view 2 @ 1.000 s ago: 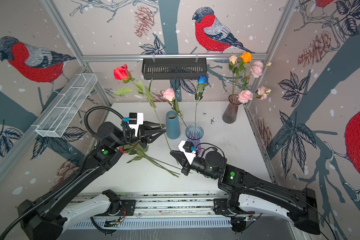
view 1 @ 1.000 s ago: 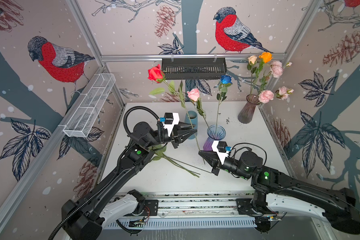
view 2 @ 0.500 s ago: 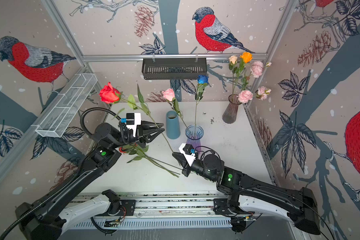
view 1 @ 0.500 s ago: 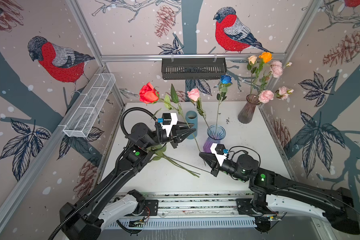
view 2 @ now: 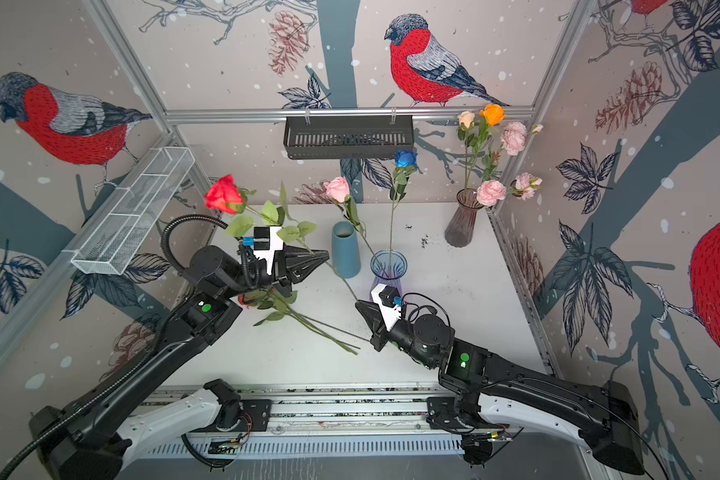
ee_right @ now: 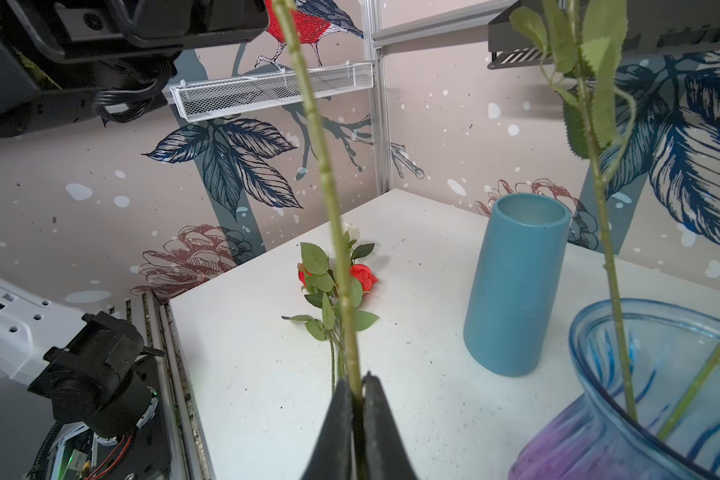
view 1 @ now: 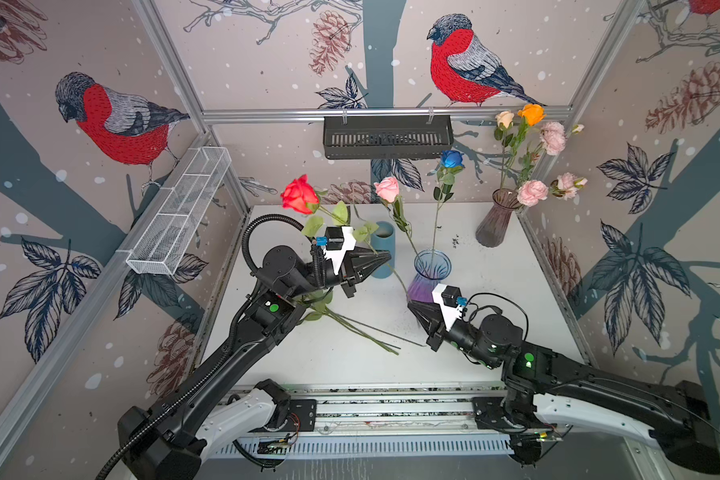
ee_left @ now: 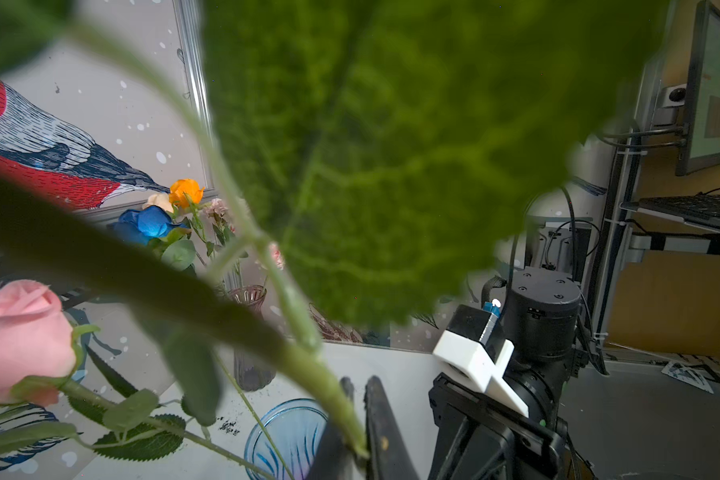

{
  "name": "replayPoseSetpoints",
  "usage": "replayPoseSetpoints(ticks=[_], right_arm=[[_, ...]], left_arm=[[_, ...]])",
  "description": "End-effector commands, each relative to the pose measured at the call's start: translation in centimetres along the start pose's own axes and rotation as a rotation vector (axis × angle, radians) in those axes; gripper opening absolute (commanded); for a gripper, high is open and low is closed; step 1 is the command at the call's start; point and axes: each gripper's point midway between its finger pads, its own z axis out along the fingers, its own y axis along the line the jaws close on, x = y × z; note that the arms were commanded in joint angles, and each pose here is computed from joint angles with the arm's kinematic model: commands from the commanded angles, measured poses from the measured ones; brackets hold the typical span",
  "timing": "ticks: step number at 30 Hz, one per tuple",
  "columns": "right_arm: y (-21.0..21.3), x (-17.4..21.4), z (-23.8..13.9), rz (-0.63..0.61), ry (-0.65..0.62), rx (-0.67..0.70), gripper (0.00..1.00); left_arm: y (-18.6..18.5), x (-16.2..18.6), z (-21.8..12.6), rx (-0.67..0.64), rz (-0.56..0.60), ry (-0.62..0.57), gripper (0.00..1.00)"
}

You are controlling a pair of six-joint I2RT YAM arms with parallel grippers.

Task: Arrange the flowers into the vase
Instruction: 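Open the right gripper and draw it back while the left holds the rose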

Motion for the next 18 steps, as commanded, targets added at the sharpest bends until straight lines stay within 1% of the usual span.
replayPoseSetpoints(ticks=[1, 2, 4, 6, 8, 9, 12, 15, 18], right_arm=[[-0.6, -1.4, -0.5, 0.026, -0.042, 0.038, 0.49], [-1.3, -1.7, -0.8, 0.030, -0.042, 0.078, 0.51], [-3.8, -2.5, -1.9, 0.070, -0.049, 0.219, 0.52], [-7.3, -2.9, -3.9, 0.122, -0.057, 0.422, 0.53], [-10.0, -2.7, -6.1, 0.143, -0.041, 0.576, 0.53], [-11.0, -2.4, -7.1, 0.152, -0.036, 0.631, 0.53], [-12.9, -1.6, -9.8, 0.187, -0.050, 0.721, 0.53], [-13.8, -0.9, -11.7, 0.233, -0.097, 0.744, 0.53], [-14.3, -0.2, -13.1, 0.269, -0.132, 0.750, 0.53]], left_arm=[[0.2, -0.6, 0.1, -0.007, 0.047, -0.014, 0.00], [0.2, -0.5, 0.2, -0.015, 0.052, -0.010, 0.00], [0.5, -0.3, 0.5, -0.037, 0.065, 0.005, 0.00], [0.5, -0.1, 1.4, -0.056, 0.075, 0.035, 0.00], [0.5, -1.2, 2.4, -0.071, 0.094, 0.045, 0.00], [0.6, -1.8, 2.8, -0.081, 0.097, 0.046, 0.00], [1.7, -3.7, 3.7, -0.116, 0.106, 0.027, 0.00], [2.8, -5.1, 4.7, -0.147, 0.140, 0.012, 0.00], [4.0, -5.1, 6.2, -0.150, 0.147, 0.035, 0.00]])
